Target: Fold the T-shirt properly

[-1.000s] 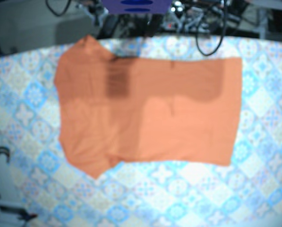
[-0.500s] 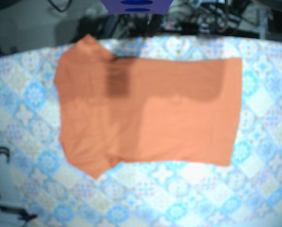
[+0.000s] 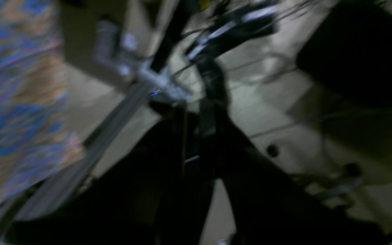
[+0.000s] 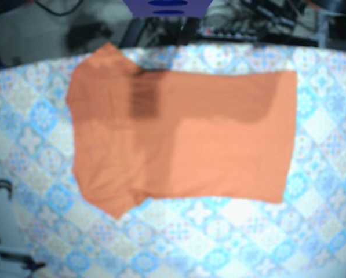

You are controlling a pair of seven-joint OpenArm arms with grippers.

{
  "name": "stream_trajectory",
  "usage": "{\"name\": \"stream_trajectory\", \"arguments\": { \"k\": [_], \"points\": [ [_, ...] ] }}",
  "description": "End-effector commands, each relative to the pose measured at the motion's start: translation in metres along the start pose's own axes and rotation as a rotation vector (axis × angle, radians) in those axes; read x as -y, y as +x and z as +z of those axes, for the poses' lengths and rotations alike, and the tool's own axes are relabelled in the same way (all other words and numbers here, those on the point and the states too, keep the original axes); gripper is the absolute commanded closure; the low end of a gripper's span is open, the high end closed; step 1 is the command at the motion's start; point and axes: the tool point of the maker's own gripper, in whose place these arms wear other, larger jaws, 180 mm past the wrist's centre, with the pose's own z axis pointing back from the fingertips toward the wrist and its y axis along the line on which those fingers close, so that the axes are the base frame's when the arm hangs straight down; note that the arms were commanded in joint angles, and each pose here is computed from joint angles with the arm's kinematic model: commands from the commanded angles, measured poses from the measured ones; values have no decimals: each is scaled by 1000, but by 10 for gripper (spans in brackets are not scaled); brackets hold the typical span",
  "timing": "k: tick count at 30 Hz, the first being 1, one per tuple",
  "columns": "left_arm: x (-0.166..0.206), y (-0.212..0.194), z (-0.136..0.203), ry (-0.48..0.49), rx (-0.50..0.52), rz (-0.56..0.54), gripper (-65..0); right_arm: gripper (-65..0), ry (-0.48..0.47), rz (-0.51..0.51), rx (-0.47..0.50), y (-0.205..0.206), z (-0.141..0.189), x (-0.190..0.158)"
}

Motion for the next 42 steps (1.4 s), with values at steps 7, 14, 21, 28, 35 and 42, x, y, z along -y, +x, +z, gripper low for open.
{"name": "stream_trajectory", "arguments": {
  "k": [7, 14, 21, 28, 35, 42],
  "points": [
    [-52, 5, 47, 146, 47, -131, -71, -68, -263, 151, 25, 13, 45, 93],
    [-129, 40, 96, 374, 151, -241, -75, -68, -418, 300, 82, 42, 86, 151],
    [-241, 110, 151, 715, 306, -248, -189, -70, -542, 434, 202, 100, 108, 187],
    [-282, 131, 179, 833, 363, -298, -224, -69, -619, 534, 228, 131, 110, 200],
    [-289, 140, 187, 867, 410, -392, -227, -68, -656, 522, 222, 140, 106, 207],
    [-283, 130, 182, 856, 377, -369, -223, -67, -680, 507, 247, 151, 101, 213]
  ]
}}
